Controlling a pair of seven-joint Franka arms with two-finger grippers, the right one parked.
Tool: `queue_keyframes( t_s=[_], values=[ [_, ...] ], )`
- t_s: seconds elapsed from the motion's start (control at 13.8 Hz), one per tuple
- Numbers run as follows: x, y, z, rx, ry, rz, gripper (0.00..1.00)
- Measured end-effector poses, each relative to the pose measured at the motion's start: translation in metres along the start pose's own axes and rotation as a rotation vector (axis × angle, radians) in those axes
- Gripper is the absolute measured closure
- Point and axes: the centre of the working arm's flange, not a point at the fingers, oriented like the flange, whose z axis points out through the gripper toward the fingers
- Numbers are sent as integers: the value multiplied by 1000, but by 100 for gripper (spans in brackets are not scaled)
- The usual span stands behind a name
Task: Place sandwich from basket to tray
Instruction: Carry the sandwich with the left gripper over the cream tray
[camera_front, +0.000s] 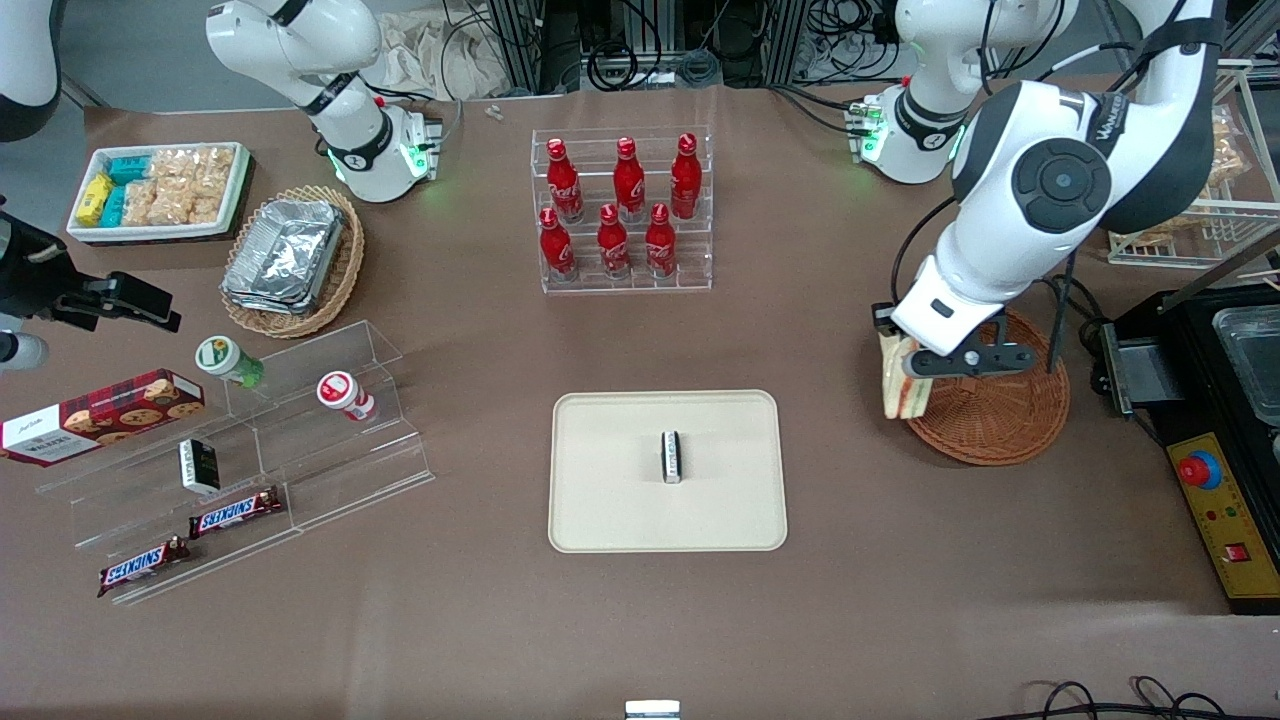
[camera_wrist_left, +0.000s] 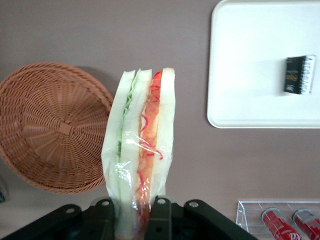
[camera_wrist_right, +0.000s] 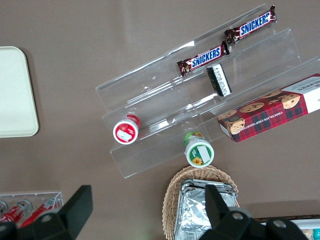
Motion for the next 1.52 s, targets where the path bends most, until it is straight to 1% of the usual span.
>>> queue_keyframes(
  t_s=[0.22,0.36,0.43,0.58,0.65,0.87,0.94,1.08,1.23,1.37,1.52],
  values=[
    [4,35,5,-25,-5,61,81],
    [12,54,20,-54,6,59,81],
    [16,63,30,-61,10,51,81],
    [22,78,56,-39,11,28,81],
    [25,86,69,-32,20,11,81],
    [34,115,115,-15,65,-23,81],
    [36,122,132,-10,70,-33,81],
    [42,133,161,-12,68,-36,81],
    [51,137,182,-13,55,-30,81],
    [58,140,193,-23,43,-31,81],
    [61,143,199,-40,47,-31,81]
  ],
)
